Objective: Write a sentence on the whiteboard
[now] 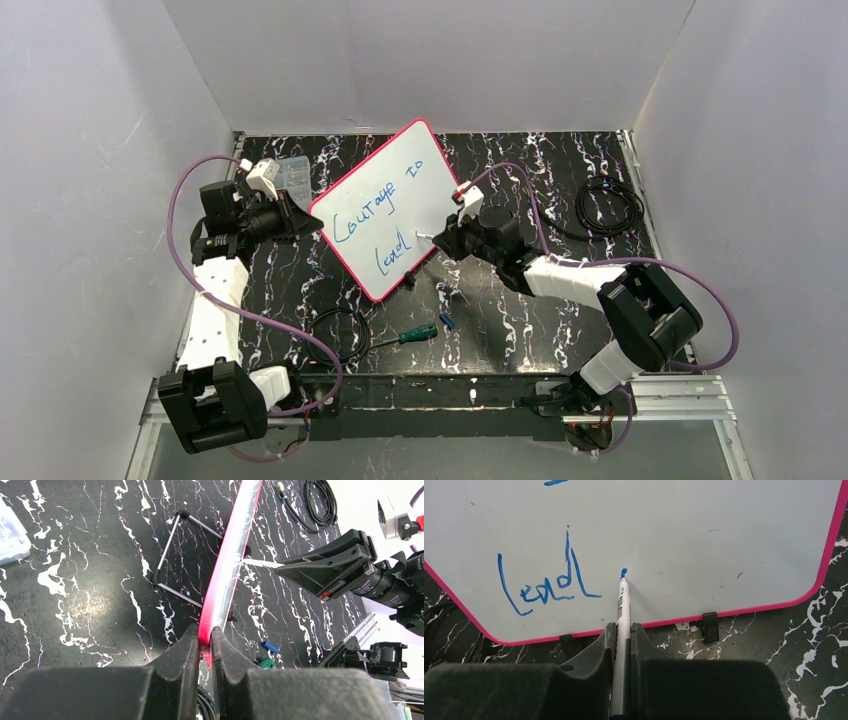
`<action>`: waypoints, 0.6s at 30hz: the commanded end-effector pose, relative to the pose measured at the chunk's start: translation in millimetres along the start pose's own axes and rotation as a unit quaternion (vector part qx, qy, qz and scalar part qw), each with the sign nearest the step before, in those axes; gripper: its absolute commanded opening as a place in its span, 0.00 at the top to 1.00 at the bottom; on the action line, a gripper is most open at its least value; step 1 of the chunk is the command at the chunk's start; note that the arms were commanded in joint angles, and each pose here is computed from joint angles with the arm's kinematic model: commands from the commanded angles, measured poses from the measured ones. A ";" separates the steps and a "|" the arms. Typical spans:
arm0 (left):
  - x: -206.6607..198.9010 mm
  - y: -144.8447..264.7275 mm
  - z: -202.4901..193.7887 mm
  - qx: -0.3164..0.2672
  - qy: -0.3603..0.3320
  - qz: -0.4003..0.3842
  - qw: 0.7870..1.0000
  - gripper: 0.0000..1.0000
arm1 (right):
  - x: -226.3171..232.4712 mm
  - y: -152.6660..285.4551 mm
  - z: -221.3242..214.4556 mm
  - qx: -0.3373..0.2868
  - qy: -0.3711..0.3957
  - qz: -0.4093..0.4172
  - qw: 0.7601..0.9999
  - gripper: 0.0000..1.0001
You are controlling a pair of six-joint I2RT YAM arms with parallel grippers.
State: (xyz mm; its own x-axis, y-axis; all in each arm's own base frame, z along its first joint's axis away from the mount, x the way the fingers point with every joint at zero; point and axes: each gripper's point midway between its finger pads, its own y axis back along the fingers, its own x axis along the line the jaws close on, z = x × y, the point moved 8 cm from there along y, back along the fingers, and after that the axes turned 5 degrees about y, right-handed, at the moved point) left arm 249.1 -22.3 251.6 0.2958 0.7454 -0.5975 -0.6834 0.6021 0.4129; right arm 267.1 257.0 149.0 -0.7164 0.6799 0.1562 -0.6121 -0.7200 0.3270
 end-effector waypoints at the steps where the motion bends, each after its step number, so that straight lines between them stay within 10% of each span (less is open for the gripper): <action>1: 1.3 0.5 -3.9 0.003 -0.009 0.007 1.000 1.00 | -4.4 -0.2 9.0 -0.016 0.005 -0.031 0.999 0.99; 18: 1.1 0.2 -4.0 0.004 -0.008 0.006 1.000 1.00 | -6.3 2.0 34.9 -0.051 0.020 -0.050 0.997 0.99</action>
State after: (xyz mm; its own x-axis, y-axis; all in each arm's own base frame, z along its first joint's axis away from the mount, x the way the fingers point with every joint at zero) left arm 249.2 -22.3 251.7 0.2960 0.7451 -0.5977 -0.6834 0.6024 0.4125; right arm 272.3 254.6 152.4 -0.6766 0.7249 0.1293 -0.6622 -0.6759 0.3236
